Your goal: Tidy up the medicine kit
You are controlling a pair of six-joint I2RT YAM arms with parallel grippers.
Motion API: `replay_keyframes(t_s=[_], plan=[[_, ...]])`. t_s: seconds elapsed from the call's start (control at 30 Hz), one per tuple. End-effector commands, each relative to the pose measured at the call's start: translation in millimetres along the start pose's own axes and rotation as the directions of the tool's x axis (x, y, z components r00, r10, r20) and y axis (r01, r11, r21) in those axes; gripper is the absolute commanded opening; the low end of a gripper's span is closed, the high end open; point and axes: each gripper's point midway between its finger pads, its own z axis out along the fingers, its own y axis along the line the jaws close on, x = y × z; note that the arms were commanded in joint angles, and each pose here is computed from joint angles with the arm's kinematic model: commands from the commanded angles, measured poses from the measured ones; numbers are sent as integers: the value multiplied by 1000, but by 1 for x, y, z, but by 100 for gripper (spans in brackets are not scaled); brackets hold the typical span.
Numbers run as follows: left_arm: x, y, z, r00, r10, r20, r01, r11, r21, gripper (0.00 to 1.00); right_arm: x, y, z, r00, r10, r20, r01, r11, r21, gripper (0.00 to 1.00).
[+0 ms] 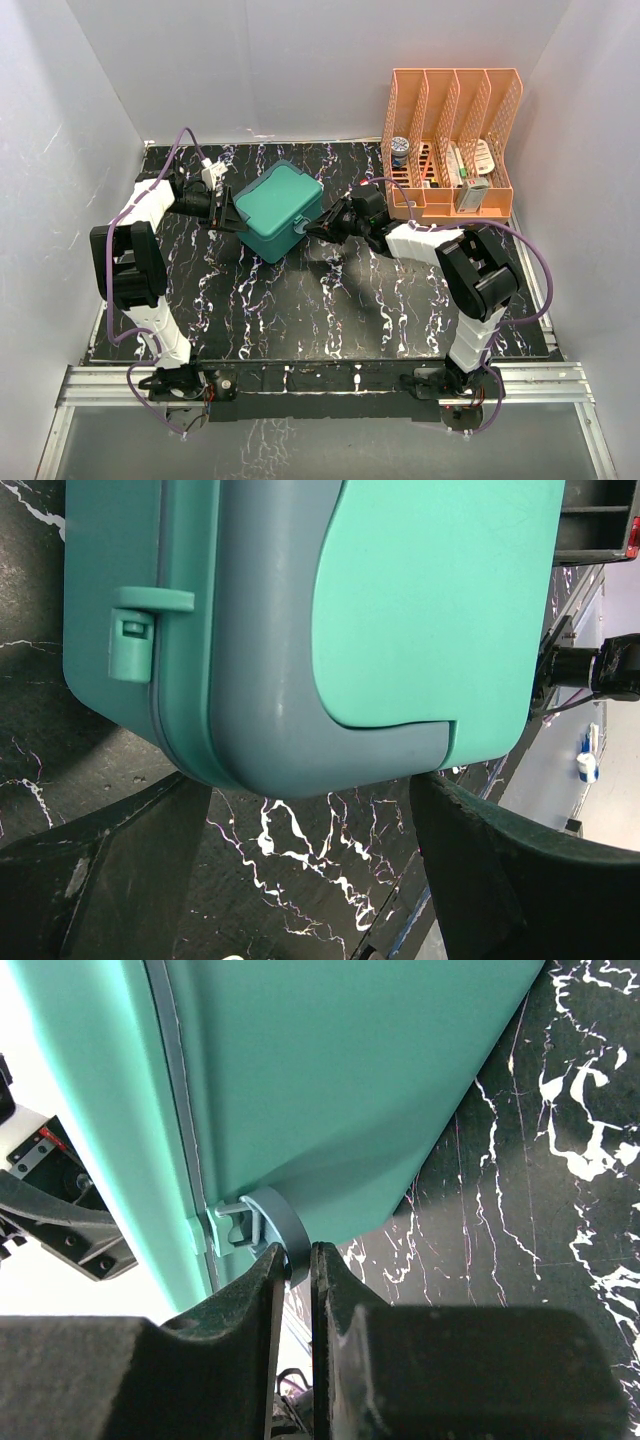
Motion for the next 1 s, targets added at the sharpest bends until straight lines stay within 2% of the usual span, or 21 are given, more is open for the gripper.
replay_keyframes(t_s=[0.0,0.53,0.97], plan=[[-6,-16,-6,999,40,29,-41,999,21,78,-7,40,-9,998,-55,29,58,994,-95,12],[-4,-13,-4,999,28,25,-28,1000,13,78,-9,70,-30,990,-136,41,139,984,-111,17],[-4,-13,-3,999,27,23,-27,999,19,78,-6,78,-24,988,-154,12,154,977,-150,21]])
